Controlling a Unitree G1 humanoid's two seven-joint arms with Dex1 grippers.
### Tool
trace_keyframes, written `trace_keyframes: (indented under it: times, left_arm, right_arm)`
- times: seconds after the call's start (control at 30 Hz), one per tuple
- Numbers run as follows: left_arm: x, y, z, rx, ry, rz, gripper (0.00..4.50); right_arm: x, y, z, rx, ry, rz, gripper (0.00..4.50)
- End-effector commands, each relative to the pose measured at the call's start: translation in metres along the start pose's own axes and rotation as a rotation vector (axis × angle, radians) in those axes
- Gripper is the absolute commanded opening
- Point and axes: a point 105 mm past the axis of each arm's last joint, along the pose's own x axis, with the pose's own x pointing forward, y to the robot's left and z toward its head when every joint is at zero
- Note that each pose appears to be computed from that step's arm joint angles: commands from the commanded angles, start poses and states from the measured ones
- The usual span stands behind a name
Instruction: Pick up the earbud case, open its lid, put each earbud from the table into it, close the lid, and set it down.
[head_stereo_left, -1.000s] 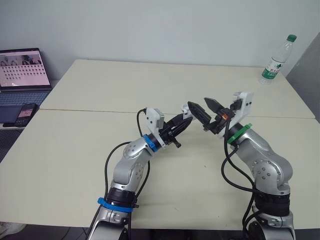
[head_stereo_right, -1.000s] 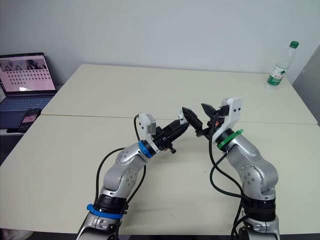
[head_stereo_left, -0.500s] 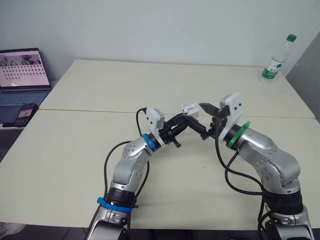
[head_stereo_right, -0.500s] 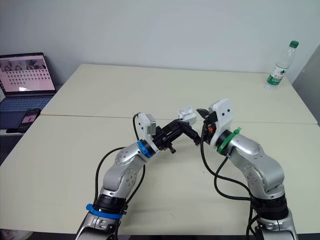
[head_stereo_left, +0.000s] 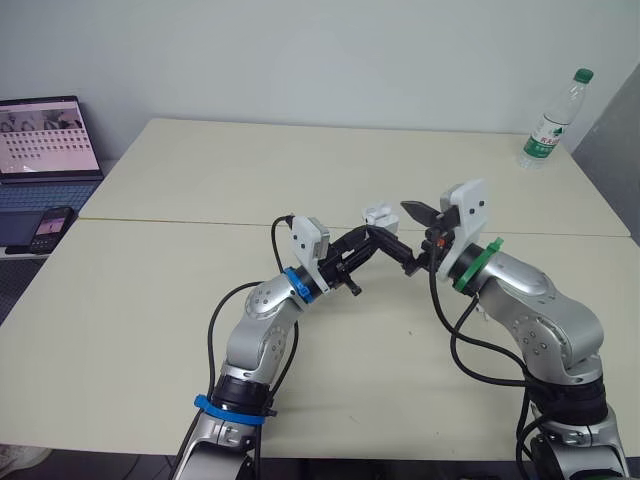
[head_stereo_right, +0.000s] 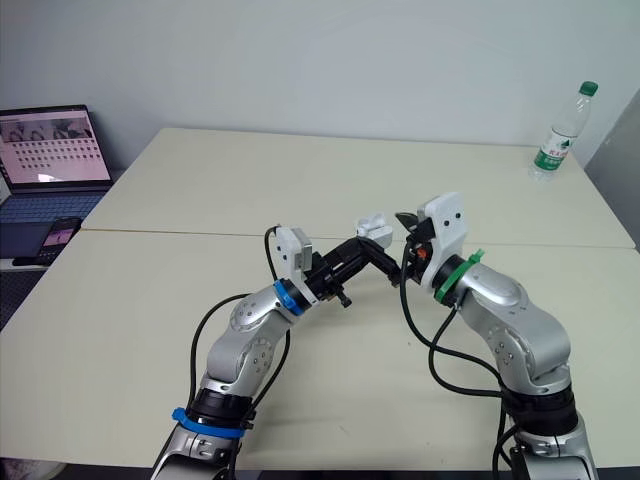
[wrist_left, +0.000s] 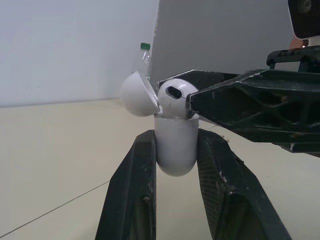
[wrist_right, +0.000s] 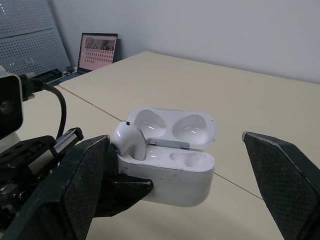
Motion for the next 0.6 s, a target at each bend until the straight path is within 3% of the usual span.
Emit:
trace_keyframes:
  times: [0.03,0.6]
  left_arm:
    - [0.003,-0.005,0.009,0.025,-0.038,-0.026,0.79]
    - [0.003,-0.005,0.009,0.023,-0.035,-0.029,0.79]
  right_arm:
    - [-0.003,-0.003,0.016,-0.033,-0.051,-0.003,4.46]
    - [-0.009,0.001,0.022,-0.041,-0.072,0.043,4.46]
